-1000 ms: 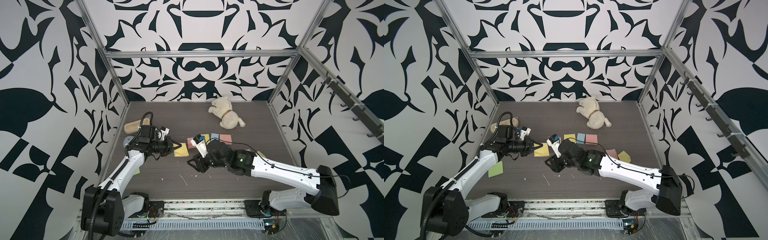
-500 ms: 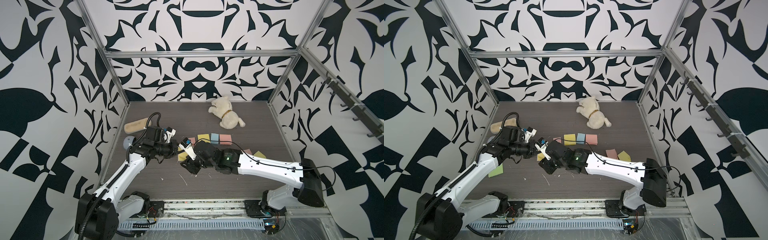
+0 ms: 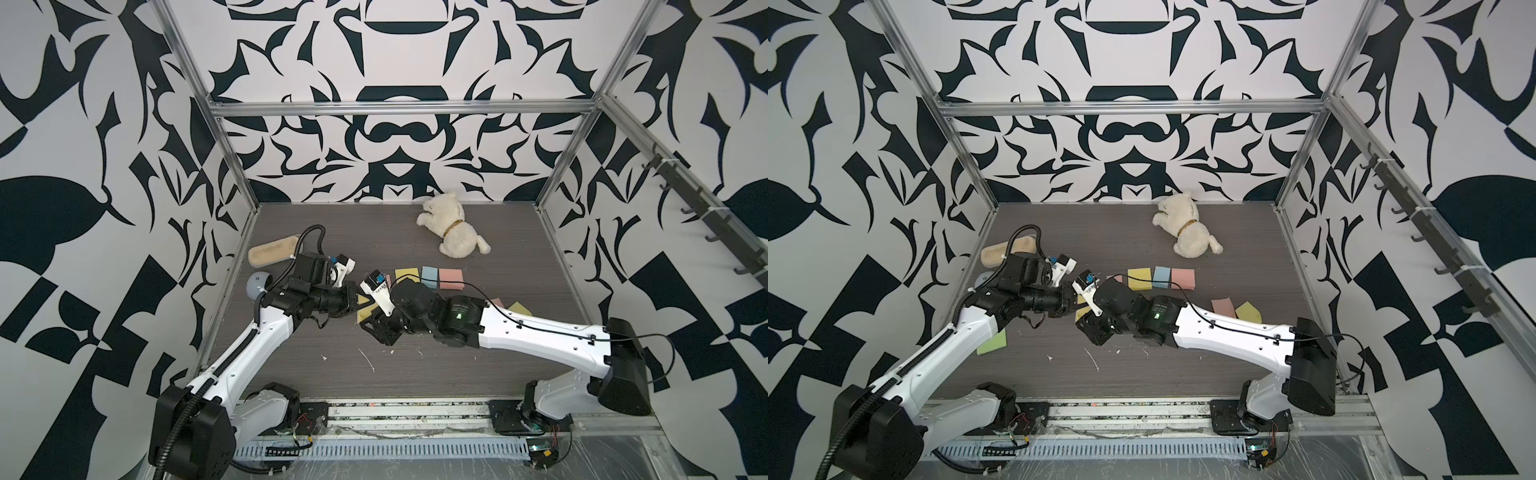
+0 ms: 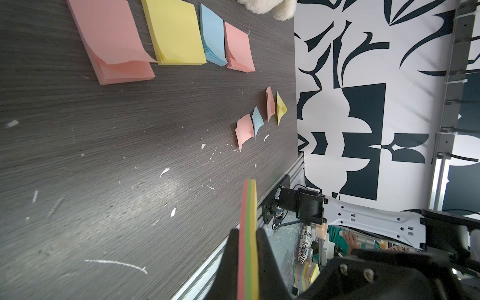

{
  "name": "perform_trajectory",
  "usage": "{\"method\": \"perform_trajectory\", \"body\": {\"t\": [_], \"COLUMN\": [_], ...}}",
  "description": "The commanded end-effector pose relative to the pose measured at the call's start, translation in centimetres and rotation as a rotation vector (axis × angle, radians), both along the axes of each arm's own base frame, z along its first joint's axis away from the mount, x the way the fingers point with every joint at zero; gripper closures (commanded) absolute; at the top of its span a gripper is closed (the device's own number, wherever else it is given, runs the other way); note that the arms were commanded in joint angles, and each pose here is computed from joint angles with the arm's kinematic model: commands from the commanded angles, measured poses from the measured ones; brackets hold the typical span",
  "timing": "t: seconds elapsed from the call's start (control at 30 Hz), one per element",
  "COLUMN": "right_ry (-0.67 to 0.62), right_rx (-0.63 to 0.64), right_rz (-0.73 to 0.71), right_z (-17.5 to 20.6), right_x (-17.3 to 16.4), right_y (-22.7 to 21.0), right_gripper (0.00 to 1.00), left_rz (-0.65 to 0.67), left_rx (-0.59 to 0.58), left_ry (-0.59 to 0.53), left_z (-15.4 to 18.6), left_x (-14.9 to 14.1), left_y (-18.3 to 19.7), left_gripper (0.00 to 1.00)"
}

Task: Tear off pages from different memo pads
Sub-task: Tear off the paper from the memo pad.

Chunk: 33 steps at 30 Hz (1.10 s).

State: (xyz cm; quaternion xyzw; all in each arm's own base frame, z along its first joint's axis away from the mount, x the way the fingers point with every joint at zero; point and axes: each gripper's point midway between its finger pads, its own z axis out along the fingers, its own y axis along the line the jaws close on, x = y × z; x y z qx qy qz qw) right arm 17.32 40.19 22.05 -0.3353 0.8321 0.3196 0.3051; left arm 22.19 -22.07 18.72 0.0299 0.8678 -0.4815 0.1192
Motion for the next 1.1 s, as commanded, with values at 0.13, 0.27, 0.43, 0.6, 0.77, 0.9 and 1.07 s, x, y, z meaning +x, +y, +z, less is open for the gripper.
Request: {"method": "perform_trajectory", "body": {"t": [0.13,0.27,0.43,0.6,0.77,0.9,1.07], "right_ry": [0.007,0.003,-0.014,-0.024,0.026,0.054,0.078], "right_rx": [0.053,0.005,-0.039,-0.029,0.042,0.042,0.046], "right_rz": [-0.039,-0.078,-0.081,-0.062,-0.043,-0.054,-0.076], "right_z": [1.9,1.2,0.8,1.3,2.3,1.8,1.5], "right_x": [0.9,1.6,1.7,1.2,0.6,0.6,0.8], "right_y": [0.5,-0.3,-0.5,0.1,1.1,1.5,1.8], "right_gripper": [0.63,0.73,0.77,0.70,0.55,0.52,0.52], "left_rz": [-0.019,-0.023,-0.026,-0.021,-0.005,0.003,-0.005], "left_rx": [-0.001,-0.002,0.001,0.009,0.044,0.052,0.049], "left_ry": [-0.038,-0.041,-0.042,-0.039,-0.056,-0.065,-0.070], "left_z": [0.8,0.8,0.7,0.4,-0.1,0.0,0.1], "left_x": [-0.5,-0.5,-0.6,-0.5,-0.3,-0.1,-0.4], "left_y": [-0.1,-0.2,-0.2,-0.2,0.2,0.3,0.1], "left_gripper": [1.00,1.00,1.00,1.00,1.00,1.00,1.00]}}
